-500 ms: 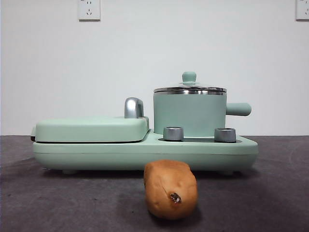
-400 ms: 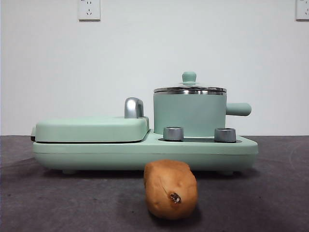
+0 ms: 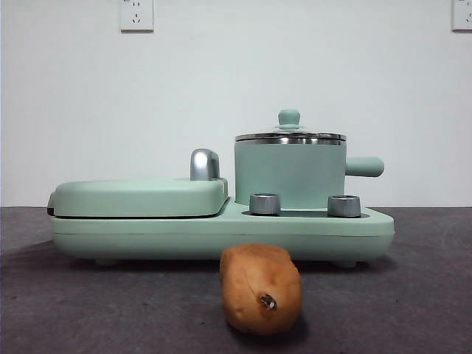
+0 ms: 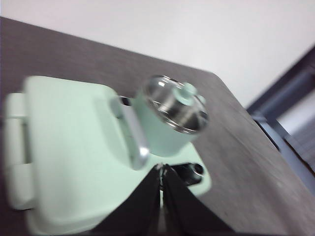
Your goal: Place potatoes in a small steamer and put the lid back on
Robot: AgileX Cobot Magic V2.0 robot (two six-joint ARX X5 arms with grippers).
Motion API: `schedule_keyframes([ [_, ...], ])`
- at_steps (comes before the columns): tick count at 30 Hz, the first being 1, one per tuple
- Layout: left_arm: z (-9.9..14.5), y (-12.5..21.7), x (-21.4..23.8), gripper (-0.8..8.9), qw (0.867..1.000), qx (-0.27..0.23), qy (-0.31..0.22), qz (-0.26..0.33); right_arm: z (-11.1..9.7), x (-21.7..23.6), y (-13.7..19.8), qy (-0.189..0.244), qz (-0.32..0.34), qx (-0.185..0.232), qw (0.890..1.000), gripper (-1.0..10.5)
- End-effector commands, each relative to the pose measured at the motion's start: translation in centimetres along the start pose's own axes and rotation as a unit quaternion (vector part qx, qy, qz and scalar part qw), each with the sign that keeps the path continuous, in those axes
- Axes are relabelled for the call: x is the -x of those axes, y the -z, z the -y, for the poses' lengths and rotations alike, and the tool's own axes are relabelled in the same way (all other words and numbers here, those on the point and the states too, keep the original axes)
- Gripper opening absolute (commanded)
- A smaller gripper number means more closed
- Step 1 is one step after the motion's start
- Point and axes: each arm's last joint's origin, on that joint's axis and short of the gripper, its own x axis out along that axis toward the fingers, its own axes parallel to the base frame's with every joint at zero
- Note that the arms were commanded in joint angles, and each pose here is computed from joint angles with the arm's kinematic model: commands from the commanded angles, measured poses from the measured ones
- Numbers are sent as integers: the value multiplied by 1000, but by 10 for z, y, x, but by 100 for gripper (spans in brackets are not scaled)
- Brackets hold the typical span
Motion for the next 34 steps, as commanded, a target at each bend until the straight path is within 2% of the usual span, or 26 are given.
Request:
schedule_keyframes([
  [1, 7, -13, -6, 8, 999, -21, 27, -17, -4, -2, -10, -25, -10, 12, 1000, 13],
  [7, 16, -28, -23, 15, 995, -40, 69, -52, -3, -10, -14, -60, -52, -8, 997, 14],
  [10, 19, -31, -32, 37, 994, -52, 78, -65, -1, -12, -13, -59, -66, -14, 996, 27],
  [11, 20, -32, -35, 42, 993, -57, 81, -68, 0, -13, -12, -58, -69, -15, 996, 64],
  [13, 22, -35, -41, 138, 991, -64, 86, -75, 0, -13, -11, -57, -72, -16, 996, 194],
  [16, 24, -40, -52, 340, 989, -71, 94, -87, 1, -14, -11, -55, -77, -20, 995, 403],
  [18, 26, -43, -61, 415, 988, -71, 99, -96, 1, -14, -11, -55, -78, -18, 995, 470],
  [26, 39, -66, -116, 417, 979, -103, 119, -129, 5, -20, -10, -51, -91, -24, 994, 474],
  [34, 59, -88, -190, 414, 970, -159, 74, -169, 7, -22, -10, -45, -95, -28, 994, 474],
])
